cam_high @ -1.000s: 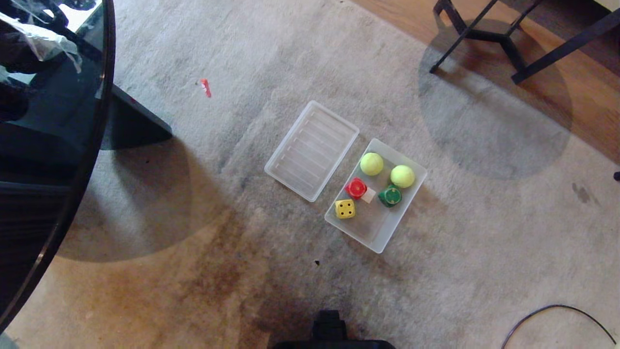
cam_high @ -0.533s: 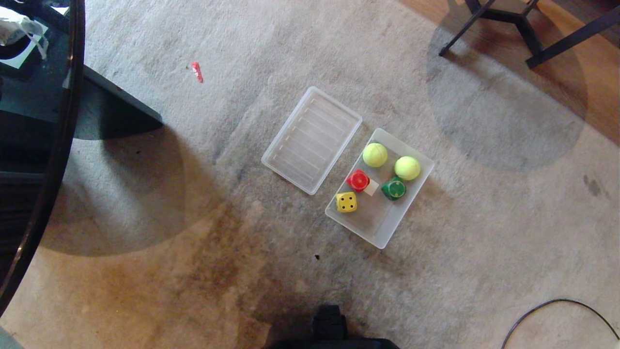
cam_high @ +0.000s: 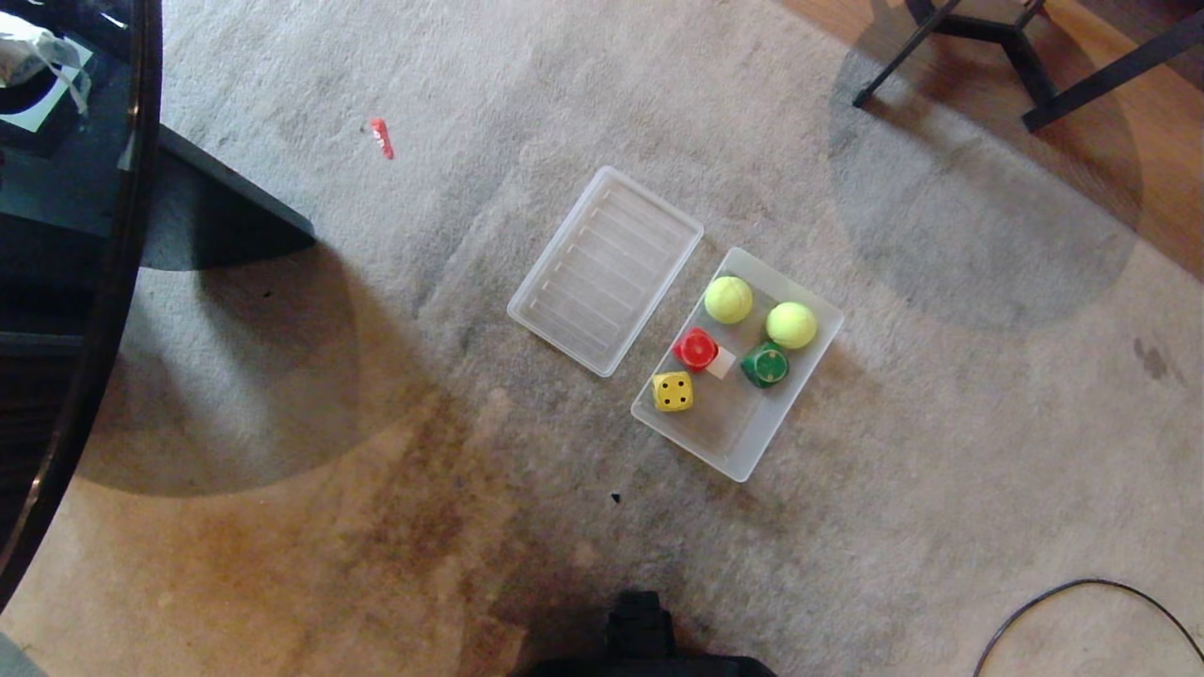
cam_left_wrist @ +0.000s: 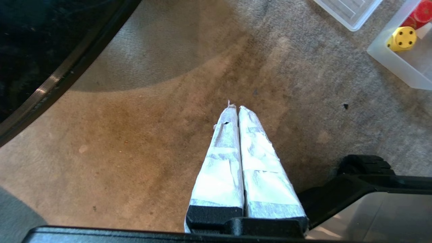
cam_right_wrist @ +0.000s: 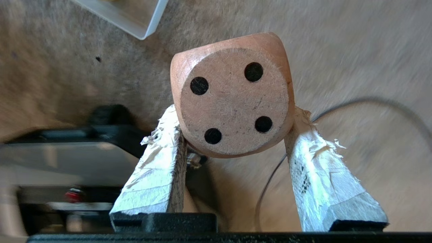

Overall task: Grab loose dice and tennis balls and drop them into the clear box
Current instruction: Put the toys in the box

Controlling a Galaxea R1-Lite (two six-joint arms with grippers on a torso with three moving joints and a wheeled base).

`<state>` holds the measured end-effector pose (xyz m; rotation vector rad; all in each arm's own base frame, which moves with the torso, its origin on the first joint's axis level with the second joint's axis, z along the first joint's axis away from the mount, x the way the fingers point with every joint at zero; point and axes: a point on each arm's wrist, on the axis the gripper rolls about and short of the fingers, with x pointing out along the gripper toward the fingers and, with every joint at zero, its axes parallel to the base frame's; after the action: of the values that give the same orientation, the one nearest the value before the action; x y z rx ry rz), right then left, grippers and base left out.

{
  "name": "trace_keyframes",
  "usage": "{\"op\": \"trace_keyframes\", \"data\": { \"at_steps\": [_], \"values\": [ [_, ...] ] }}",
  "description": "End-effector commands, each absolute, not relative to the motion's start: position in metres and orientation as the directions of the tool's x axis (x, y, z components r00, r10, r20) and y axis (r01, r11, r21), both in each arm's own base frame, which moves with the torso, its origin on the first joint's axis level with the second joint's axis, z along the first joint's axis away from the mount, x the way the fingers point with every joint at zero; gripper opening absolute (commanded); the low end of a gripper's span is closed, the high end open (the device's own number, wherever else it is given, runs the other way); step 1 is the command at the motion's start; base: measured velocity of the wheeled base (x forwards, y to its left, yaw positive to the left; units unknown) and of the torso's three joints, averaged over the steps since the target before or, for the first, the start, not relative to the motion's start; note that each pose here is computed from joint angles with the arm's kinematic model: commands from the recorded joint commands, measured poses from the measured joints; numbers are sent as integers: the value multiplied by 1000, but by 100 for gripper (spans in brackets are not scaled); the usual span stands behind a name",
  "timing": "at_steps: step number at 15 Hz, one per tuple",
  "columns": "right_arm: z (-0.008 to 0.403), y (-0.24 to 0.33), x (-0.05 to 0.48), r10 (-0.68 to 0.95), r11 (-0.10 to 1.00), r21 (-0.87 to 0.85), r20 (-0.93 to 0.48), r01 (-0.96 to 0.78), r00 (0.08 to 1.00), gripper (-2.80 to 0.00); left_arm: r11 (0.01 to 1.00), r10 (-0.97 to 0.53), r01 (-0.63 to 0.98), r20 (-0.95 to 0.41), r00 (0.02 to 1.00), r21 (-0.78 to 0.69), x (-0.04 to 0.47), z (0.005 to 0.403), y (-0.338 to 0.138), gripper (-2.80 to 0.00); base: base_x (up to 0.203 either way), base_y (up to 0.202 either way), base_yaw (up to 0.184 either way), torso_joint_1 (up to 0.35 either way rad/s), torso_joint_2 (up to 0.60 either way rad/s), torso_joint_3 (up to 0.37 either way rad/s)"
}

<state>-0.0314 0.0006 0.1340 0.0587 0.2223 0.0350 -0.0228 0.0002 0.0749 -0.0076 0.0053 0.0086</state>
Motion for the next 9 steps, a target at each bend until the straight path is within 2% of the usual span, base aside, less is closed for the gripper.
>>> {"op": "trace_keyframes", "data": {
  "at_steps": [1,3,5,9],
  "values": [
    [156,1,1,51,994,110,-376,-10,925,-280,1000,9,-9,-6,1000,-8,-23,75,0,-280,0,0,0,0,0,0],
    [167,2,45,66,986,167,-471,16,880,-280,1000,9,-9,-6,1000,-8,-23,75,0,-280,0,0,0,0,0,0],
    [172,3,95,75,977,212,-497,37,864,-280,1000,9,-9,-6,1000,-8,-23,75,0,-280,0,0,0,0,0,0],
    [178,9,194,120,939,342,-411,31,904,-280,1000,9,-9,-6,1000,-8,-23,75,0,-280,0,0,0,0,0,0]
  ]
}}
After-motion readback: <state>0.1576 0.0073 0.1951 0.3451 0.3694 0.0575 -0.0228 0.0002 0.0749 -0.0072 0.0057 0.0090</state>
